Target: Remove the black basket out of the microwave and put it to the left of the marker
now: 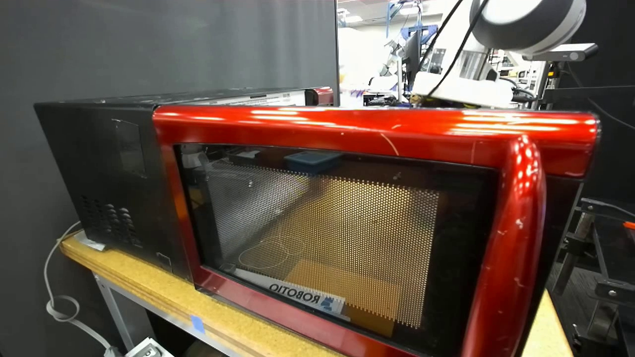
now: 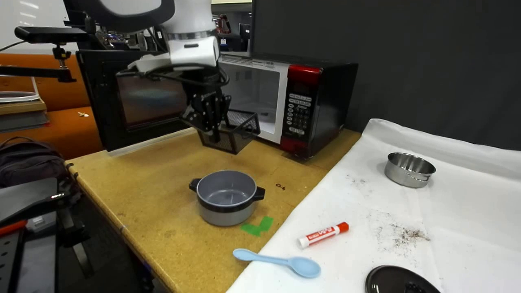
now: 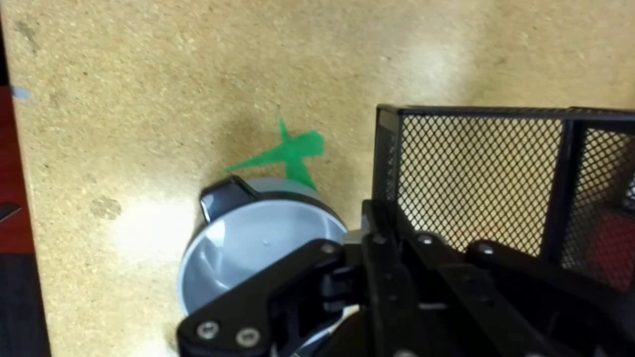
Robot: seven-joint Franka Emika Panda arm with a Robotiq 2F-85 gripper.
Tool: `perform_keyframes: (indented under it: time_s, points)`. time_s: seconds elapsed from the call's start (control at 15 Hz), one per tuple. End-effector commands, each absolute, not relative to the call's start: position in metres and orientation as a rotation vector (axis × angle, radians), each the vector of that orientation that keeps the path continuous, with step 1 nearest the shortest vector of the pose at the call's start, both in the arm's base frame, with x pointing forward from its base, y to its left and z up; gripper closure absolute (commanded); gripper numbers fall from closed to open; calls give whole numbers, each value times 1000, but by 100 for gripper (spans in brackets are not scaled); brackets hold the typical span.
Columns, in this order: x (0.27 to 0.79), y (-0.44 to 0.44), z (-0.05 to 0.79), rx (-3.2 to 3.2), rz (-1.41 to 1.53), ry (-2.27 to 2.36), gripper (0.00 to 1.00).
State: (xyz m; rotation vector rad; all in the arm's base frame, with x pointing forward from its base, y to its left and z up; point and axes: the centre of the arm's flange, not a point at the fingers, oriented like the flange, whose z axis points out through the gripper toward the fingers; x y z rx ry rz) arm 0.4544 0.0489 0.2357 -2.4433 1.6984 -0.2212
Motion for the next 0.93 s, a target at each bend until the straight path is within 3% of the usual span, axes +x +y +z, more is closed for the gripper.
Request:
perform_keyframes:
  time_s: [0.0,0.4,0.87]
  points:
    - [479,33,313,-2327,-276,1748,99]
    - [544,-28,351,-2135,-333,1878,99]
    - [585,-70,285,-2075,-199,2040,99]
